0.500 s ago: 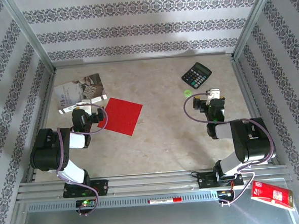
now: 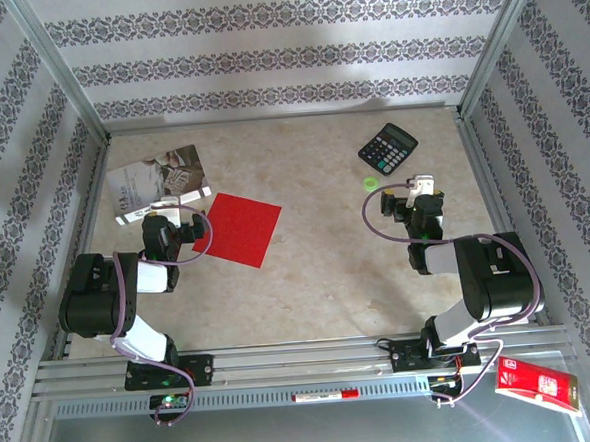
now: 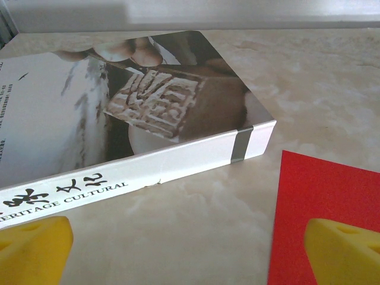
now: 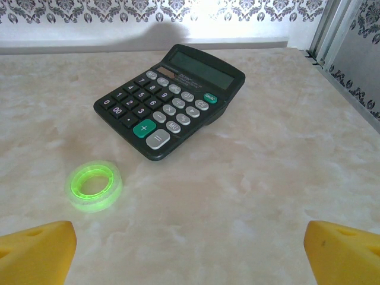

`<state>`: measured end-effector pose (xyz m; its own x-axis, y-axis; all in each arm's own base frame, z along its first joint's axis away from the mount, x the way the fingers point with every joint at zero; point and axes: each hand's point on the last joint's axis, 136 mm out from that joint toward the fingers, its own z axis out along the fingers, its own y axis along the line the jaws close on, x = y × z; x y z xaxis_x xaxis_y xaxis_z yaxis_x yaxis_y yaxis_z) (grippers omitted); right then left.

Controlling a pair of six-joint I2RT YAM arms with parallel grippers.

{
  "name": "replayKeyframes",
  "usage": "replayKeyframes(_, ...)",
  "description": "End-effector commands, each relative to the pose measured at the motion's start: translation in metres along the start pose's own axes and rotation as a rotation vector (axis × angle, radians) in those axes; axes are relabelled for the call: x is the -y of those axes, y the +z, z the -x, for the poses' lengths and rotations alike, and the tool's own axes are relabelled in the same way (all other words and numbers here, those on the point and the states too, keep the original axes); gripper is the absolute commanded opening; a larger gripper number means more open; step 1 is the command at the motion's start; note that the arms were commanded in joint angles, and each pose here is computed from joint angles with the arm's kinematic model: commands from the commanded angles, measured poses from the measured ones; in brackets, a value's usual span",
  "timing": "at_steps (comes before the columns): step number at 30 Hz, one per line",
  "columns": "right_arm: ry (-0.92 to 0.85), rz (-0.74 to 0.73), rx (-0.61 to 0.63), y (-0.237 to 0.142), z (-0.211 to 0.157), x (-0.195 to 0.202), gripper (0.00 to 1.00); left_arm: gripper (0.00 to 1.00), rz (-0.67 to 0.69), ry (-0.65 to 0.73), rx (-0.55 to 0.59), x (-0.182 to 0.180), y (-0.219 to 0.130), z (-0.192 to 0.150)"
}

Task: Fold a paper plane with a square sheet of paper (pick it up from the middle)
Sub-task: Move the square sheet of paper to the center of the table.

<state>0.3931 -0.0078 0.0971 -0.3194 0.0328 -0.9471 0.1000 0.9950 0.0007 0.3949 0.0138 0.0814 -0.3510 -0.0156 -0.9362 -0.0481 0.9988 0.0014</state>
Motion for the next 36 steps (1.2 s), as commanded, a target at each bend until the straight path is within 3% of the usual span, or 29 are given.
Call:
replayKeyframes(1, -0.001, 0.015, 0.036, 0.000, 0.011, -0.002, 0.98, 1.00, -0.003, 0.007, 0.016, 0.003, 0.003, 0.008)
replayKeyframes(30, 0.000, 0.029, 0.037, 0.000, 0.011, -0.004, 0.98, 1.00, -0.002, 0.004, 0.017, 0.003, 0.003, 0.008)
replayKeyframes(36, 0.064, -0.161, 0.061, -0.026, 0.047, 0.029, 0.98, 1.00, 0.158, -0.063, 0.032, -0.025, -0.018, 0.029)
